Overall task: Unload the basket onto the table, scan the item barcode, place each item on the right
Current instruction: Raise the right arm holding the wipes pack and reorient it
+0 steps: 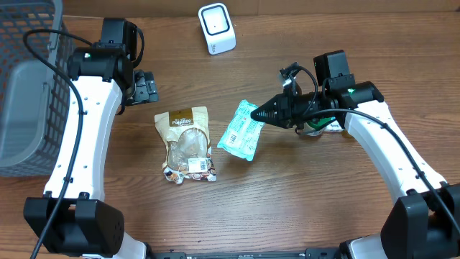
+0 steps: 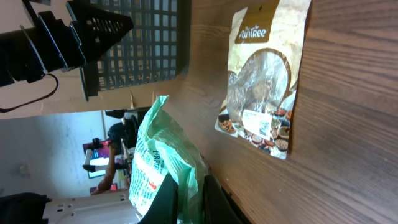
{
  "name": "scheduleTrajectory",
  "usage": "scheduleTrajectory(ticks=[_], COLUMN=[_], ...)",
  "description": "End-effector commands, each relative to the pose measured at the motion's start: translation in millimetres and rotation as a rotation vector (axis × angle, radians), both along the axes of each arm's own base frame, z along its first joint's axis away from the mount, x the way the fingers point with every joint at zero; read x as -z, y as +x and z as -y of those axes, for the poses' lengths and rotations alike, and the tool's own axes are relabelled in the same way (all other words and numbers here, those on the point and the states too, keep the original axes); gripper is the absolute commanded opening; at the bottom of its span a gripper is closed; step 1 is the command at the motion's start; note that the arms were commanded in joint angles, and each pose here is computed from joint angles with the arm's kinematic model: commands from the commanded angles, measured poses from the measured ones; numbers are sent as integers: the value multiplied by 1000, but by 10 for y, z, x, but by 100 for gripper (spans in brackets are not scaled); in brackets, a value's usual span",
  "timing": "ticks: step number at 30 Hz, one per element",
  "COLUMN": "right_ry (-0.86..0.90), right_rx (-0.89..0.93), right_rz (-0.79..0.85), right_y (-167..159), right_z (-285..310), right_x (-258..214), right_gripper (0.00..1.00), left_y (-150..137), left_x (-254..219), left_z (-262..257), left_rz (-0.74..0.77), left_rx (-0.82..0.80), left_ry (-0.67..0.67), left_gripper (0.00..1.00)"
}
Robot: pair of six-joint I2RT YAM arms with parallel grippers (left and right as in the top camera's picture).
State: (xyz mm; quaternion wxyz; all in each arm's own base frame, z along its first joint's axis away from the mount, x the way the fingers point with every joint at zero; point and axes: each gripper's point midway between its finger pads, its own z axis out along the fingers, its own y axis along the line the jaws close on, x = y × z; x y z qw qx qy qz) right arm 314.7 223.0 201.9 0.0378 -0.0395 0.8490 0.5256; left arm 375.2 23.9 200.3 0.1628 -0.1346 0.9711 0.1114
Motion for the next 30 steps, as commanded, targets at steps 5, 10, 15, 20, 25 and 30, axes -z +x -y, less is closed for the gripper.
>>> scheduleTrajectory(ticks=[5,10,15,20,25,30], right_ry=[27,27,27,31,36,41], right_rx=[-12,-12,-12,0,-1,-1], right_rz=[56,55,55,43,66,91], right_y=[-24,-26,-26,-9,22,61], right_z=[-30,-30,-30,-34,-41,-49], right_x=[-167,-166,-167,-177,-199,-376], right_gripper=[4,4,4,4,4,4], left_y=[27,27,27,27,27,27], left_x=[-35,-35,-35,-35,-35,-35], left_z=[-37,-37,-37,-37,-37,-37], left_rz=[9,9,9,9,9,9], left_rx=[-2,-2,-2,-2,-2,-2], left_ry=[14,14,14,14,14,14], left_gripper=[100,99,100,100,100,100])
